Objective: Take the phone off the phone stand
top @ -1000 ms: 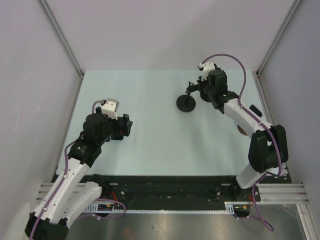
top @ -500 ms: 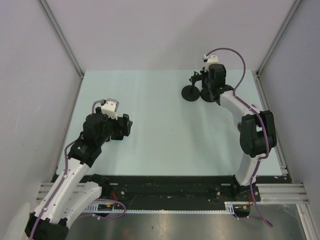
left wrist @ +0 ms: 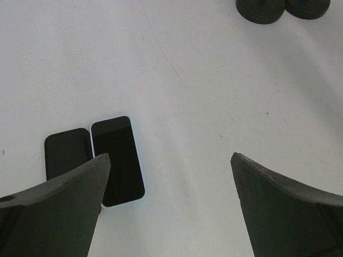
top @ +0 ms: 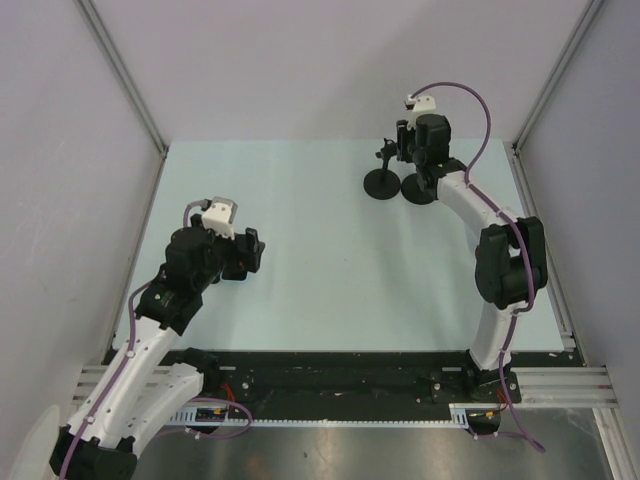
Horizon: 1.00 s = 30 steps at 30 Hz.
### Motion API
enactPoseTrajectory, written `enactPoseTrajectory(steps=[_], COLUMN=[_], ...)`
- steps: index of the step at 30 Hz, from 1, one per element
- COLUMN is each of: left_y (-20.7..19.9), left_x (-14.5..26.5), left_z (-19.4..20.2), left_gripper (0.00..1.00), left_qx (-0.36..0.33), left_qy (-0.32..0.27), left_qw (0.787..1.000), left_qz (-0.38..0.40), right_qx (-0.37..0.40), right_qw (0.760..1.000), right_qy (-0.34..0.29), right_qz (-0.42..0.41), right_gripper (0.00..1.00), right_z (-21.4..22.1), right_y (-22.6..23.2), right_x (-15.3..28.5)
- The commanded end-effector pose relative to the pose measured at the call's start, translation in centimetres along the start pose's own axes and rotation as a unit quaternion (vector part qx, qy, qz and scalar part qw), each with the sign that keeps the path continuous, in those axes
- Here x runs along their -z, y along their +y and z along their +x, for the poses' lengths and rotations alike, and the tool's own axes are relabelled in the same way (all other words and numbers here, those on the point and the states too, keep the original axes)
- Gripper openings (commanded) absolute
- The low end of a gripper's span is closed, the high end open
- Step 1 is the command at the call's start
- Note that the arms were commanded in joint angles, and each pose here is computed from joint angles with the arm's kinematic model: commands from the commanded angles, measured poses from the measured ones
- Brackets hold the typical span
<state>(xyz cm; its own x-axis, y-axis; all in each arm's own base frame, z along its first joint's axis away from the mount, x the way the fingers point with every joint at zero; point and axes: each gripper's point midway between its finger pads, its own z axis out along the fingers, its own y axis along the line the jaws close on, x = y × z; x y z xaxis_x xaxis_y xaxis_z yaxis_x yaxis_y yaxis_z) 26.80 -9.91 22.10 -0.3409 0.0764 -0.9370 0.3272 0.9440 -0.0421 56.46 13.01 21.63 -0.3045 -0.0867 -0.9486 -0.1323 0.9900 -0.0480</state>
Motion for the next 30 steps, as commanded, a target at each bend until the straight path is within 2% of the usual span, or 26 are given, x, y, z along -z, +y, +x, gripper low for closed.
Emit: enactPoseTrajectory(steps=[1,5,7,8,10,11,16,18,23,30], left_y=[0.1,0.1,0.5,0.5,0.6,0.7,0.7,0.7,0.9,0.5], left_x=[0.3,0.8,1.3,1.4,1.9,2.1,3.3,3.7,4.8,5.1], left_z=[-1.0,-1.5,-1.9,-2.1,-2.5,-2.6,-3.5,-3.6,-4.0,-4.1], left_gripper=[1.0,1.0,1.0,1.0,1.0,1.0,1.0,1.0,1.0,1.0], left_qx=[-0.017,-0.015,-0.013,-0.011,-0.009,-0.007,0.001,0.002,0.008,0.012], left_qy=[-0.024,-0.036,-0.045,-0.049,-0.061,-0.063,-0.088,-0.094,-0.115,-0.121], left_qw=[1.0,0.999,0.999,0.999,0.998,0.998,0.996,0.995,0.993,0.992], left_qz=[0.0,0.001,-0.012,-0.013,-0.017,-0.018,-0.02,-0.021,-0.027,-0.015], right_qx=[-0.016,-0.021,-0.021,-0.023,-0.03,-0.034,-0.056,-0.069,-0.118,-0.141], right_qw=[0.996,0.994,0.995,0.995,0.993,0.993,0.982,0.976,0.94,0.904], right_qy=[-0.082,-0.11,-0.094,-0.098,-0.11,-0.109,-0.108,-0.095,-0.079,-0.031], right_qz=[-0.007,-0.006,0.0,0.006,0.03,0.04,0.143,0.185,0.309,0.403], right_gripper=[0.48,0.68,0.74,0.82,0.9,0.99,1.0,1.0,1.0,1.0], right_z=[-8.0,-11.2,-10.9,-11.4,-12.5,-12.5,-12.8,-11.7,-8.7,-4.2], right_y=[0.3,-0.2,-0.6,-1.1,-2.6,-3.1,-8.3,-10.3,-16.4,-20.6], right_x=[3.0,6.3,7.6,8.5,11.0,11.7,17.2,18.6,22.9,25.2])
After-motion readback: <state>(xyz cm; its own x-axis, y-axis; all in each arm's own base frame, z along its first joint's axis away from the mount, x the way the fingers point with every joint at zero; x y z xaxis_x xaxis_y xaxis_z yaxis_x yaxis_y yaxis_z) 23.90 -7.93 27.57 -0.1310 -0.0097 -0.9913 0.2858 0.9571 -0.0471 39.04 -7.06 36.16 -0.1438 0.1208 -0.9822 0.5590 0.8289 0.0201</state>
